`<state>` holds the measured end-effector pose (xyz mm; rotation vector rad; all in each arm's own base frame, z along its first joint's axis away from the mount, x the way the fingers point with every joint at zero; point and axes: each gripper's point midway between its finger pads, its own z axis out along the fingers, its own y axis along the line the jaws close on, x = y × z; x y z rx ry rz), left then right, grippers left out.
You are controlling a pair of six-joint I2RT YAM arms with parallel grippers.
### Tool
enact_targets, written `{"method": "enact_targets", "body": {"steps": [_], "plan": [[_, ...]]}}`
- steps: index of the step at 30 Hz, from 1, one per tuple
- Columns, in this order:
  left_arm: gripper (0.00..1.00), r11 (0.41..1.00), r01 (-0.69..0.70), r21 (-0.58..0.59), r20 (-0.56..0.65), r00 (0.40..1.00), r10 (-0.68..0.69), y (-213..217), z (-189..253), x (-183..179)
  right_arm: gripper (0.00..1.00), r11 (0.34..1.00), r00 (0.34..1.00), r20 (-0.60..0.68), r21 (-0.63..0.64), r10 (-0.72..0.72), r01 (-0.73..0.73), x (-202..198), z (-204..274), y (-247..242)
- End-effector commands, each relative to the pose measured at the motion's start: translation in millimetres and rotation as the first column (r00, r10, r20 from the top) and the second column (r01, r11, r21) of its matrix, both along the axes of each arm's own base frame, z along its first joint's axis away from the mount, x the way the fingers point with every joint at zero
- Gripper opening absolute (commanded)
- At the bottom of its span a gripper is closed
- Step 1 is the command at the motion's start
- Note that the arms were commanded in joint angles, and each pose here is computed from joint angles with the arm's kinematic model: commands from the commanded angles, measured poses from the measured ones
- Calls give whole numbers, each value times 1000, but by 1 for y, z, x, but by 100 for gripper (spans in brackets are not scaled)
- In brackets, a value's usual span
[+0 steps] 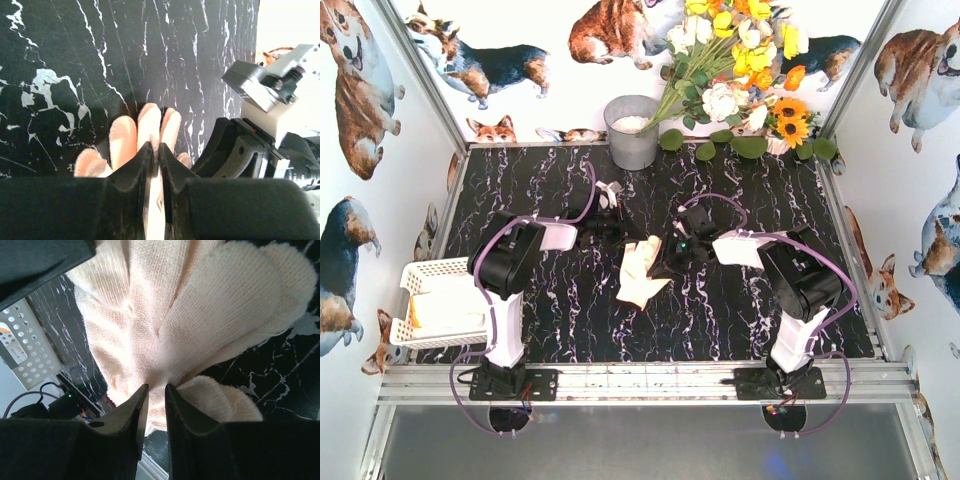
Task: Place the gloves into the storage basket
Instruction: Pair the glove with the glove.
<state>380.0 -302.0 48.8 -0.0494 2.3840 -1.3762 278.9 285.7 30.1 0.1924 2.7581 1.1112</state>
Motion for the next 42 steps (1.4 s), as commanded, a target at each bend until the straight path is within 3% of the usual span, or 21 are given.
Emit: {"method": "enact_targets", "body": {"steps": [1, 10, 17, 23, 30, 36, 42], "plan": [[9, 998, 37, 47, 27, 999, -39, -3, -14, 6, 23, 1000, 999, 32, -11, -2, 3, 4, 1, -1], [34, 985, 44, 166, 125, 990, -65, -4, -4, 23, 32, 999, 990, 143, -32, -10, 14, 0, 48, -15], [50, 978, -8, 210, 242, 969, -44, 8, 42, 27, 39, 993, 973, 232, -113, 2, 25, -5, 70, -46], [51, 967, -57, 249, 268, 963, -12, 27, 67, 4, 37, 990, 960, 278, -142, 33, 7, 10, 78, -49], [45, 960, -56, 273, 165, 986, 11, 32, 57, -66, 31, 995, 951, 308, -97, 40, -10, 46, 79, -27], [34, 963, 28, 268, 68, 997, -48, 11, 41, -118, 28, 998, 954, 292, -37, 64, -56, 71, 72, -2], [29, 947, 113, 299, -9, 993, -115, -1, 13, -144, 26, 997, 964, 254, -3, 73, -75, 89, 51, 15]]}}
